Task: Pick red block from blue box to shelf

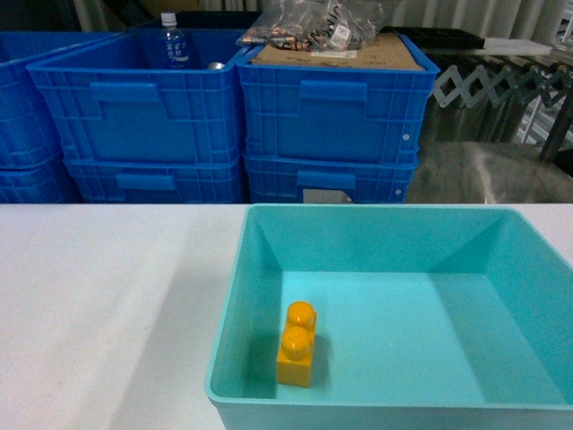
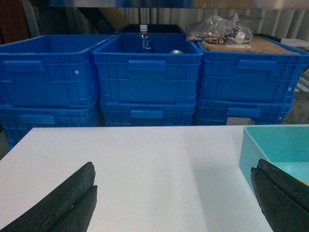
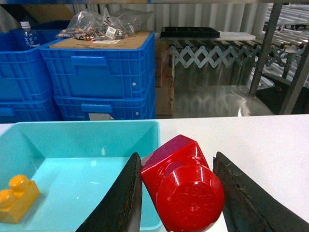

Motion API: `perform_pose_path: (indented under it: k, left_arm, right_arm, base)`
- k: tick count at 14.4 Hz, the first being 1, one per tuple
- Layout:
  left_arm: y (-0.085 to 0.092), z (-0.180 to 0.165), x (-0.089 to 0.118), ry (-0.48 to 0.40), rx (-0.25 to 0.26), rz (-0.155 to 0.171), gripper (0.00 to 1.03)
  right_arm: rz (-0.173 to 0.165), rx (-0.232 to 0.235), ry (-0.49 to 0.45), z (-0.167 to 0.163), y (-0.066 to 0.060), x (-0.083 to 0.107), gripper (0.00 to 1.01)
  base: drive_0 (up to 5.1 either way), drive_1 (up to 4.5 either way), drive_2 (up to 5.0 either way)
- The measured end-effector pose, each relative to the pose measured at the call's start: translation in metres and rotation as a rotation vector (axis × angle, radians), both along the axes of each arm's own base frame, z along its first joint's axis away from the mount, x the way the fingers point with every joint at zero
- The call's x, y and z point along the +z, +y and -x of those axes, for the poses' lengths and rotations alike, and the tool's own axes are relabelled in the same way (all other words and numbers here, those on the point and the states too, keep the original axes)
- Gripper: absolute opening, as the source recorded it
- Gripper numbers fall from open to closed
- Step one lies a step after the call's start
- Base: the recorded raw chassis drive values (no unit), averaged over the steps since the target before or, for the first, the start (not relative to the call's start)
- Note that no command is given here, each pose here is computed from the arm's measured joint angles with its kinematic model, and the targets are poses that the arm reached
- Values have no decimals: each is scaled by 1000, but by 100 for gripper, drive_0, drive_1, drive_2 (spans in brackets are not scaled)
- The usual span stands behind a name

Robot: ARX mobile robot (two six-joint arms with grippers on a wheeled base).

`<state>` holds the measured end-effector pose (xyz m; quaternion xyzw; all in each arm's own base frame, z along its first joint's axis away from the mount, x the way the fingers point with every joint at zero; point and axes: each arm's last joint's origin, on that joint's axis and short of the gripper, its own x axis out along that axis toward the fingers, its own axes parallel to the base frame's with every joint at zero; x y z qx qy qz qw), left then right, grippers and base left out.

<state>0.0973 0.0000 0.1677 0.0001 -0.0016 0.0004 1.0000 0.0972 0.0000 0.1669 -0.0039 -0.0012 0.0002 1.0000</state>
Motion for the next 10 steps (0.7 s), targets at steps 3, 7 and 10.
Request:
perform_pose_path:
  k: [3,7,10]
  left_arm:
    - [0,0,0,1,1,0,98]
    - [0,0,0,0,0,0,98]
    - [0,0,0,1,0,0,98]
  right_arm:
    - [0,0,-1,0,0,0,36]
    - [0,0,0,0,0,0,36]
    - [0,0,-1,0,0,0,36]
  base:
    - [-170,-170,-170]
    - [-146,-146,-146]
    - [-151,-151,-151]
